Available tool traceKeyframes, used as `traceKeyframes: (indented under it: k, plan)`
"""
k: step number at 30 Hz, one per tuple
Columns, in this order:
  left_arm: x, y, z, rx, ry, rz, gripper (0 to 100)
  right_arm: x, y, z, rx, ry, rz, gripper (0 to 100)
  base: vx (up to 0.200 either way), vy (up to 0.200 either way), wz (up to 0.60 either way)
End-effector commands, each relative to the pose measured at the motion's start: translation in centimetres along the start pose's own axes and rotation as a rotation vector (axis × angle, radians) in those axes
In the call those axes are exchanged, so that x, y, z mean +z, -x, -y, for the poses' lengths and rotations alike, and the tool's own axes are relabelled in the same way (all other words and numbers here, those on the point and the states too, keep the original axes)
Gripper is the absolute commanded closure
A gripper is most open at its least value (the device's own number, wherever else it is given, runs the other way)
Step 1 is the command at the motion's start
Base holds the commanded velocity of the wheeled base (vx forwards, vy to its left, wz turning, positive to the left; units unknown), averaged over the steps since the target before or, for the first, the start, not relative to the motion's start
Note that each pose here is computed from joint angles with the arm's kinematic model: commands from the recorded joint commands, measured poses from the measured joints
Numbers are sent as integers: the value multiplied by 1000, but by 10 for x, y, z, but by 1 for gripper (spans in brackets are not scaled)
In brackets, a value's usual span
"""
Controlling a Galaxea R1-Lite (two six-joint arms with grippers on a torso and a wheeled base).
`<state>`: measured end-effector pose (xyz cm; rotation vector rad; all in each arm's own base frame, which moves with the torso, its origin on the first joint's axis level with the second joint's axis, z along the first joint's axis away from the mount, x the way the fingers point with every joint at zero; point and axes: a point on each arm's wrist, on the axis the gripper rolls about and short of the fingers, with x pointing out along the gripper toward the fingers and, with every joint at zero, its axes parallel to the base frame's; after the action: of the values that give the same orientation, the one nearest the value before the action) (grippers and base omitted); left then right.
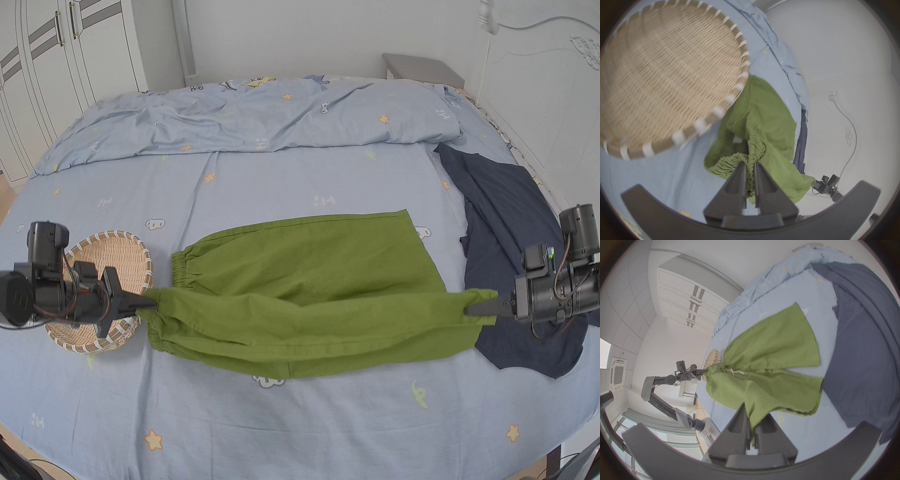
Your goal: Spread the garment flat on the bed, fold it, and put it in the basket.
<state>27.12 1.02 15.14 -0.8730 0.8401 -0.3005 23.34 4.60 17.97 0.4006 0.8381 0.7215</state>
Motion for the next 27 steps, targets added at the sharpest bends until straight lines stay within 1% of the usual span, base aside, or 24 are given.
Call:
traceKeyframes:
  k: [1, 4, 6, 7, 9, 12, 13, 14, 16, 17, 19, 24, 27]
  plan:
    - [43, -24, 22, 45, 72, -19, 100, 47, -11, -2, 7, 9, 28, 100, 0, 0, 0]
    - [52, -34, 29, 59, 61, -14, 100, 59, -18, 1, 11, 20, 43, 100, 0, 0, 0]
    - [61, -40, 30, 82, 60, 3, 100, 68, -21, 3, 12, 27, 55, 100, 0, 0, 0]
    - [61, -41, 29, 86, 61, 3, 100, 68, -22, 3, 12, 25, 55, 100, 0, 0, 0]
    - [71, -52, 28, 114, 66, 4, 100, 81, -25, 5, 13, 36, 76, 100, 0, 0, 0]
    - [81, -59, 30, 123, 73, -9, 100, 95, -30, 7, 12, 40, 92, 100, 0, 0, 0]
    - [81, -59, 30, 123, 73, -9, 100, 95, -30, 7, 12, 40, 92, 100, 0, 0, 0]
    - [85, -60, 36, 117, 67, -11, 100, 104, -32, 8, 12, 44, 108, 100, 0, 0, 0]
    - [90, -61, 42, 108, 57, -7, 100, 112, -34, 11, 8, 50, 121, 100, 0, 0, 0]
    - [90, -61, 42, 108, 57, -7, 100, 112, -34, 11, 8, 50, 121, 100, 0, 0, 0]
    - [99, -63, 44, 106, 57, -2, 100, 125, -36, 15, -2, 64, 150, 100, 0, 0, 0]
    - [103, -62, 43, 105, 44, -2, 100, 142, -43, 22, -6, 76, 175, 100, 0, 0, 0]
    - [102, -62, 41, 111, 39, -6, 100, 151, -48, 25, -9, 71, 169, 100, 0, 0, 0]
